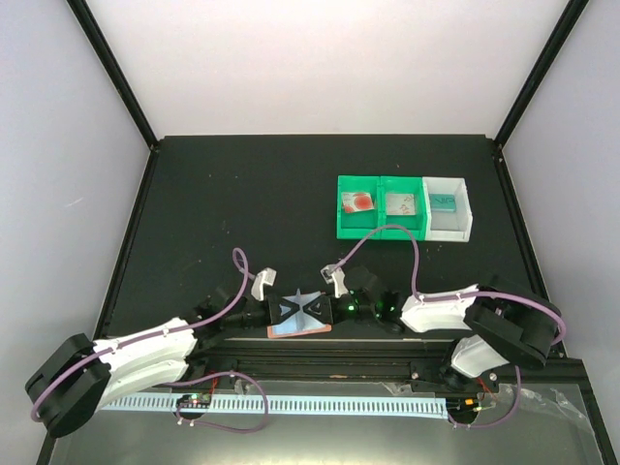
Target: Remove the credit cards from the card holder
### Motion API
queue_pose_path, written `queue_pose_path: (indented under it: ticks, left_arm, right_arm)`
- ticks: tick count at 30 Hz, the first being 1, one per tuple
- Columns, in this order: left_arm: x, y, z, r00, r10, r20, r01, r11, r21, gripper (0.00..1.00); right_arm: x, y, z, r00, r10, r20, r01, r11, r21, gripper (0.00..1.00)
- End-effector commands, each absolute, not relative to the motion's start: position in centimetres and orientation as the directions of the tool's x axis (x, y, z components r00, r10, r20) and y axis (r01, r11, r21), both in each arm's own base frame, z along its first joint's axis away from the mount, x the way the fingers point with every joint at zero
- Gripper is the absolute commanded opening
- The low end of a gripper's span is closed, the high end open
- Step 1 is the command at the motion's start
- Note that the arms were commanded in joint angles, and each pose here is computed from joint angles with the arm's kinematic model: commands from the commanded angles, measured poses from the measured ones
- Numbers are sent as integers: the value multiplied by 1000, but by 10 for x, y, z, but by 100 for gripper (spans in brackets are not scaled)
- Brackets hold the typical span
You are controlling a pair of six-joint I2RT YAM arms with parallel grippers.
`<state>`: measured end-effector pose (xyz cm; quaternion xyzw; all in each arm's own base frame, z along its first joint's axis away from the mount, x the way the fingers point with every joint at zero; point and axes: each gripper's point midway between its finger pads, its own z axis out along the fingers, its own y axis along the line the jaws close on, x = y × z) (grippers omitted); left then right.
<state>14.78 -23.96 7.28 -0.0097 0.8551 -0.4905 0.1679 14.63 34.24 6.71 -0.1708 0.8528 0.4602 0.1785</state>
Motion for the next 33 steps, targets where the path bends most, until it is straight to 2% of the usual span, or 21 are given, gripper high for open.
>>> queue_pose_path:
  ticks: [1,5,9,15,17,22,27,33]
  left_arm:
    - [155,-241,84,-927,-192,-321,177,530,-829,10]
    - [156,-239,82,-925,-195,-326,175,542,-822,11]
    - [157,-238,80,-925,-194,-326,171,553,-815,12]
    - [158,-234,75,-923,-191,-333,165,585,-794,18]
    - [158,-233,73,-923,-193,-332,160,594,-789,20]
    - [158,-228,67,-923,-198,-331,144,618,-773,25]
    - [160,-221,65,-914,-228,-335,122,635,-763,36]
    - [160,-215,56,-914,-236,-329,98,660,-745,36]
  right_arm:
    - [141,342,75,-868,-135,-477,-478,487,731,34]
    - [140,339,76,-867,-128,-481,-478,486,732,34]
    - [139,339,76,-866,-134,-481,-482,479,733,31]
    - [132,350,76,-871,-165,-462,-485,427,763,9]
    - [133,351,75,-873,-164,-460,-483,425,765,5]
    - [134,355,81,-872,-159,-462,-484,414,771,2]
    - [132,358,85,-877,-161,-453,-478,395,785,4]
    - [132,361,86,-883,-162,-441,-468,386,795,7]
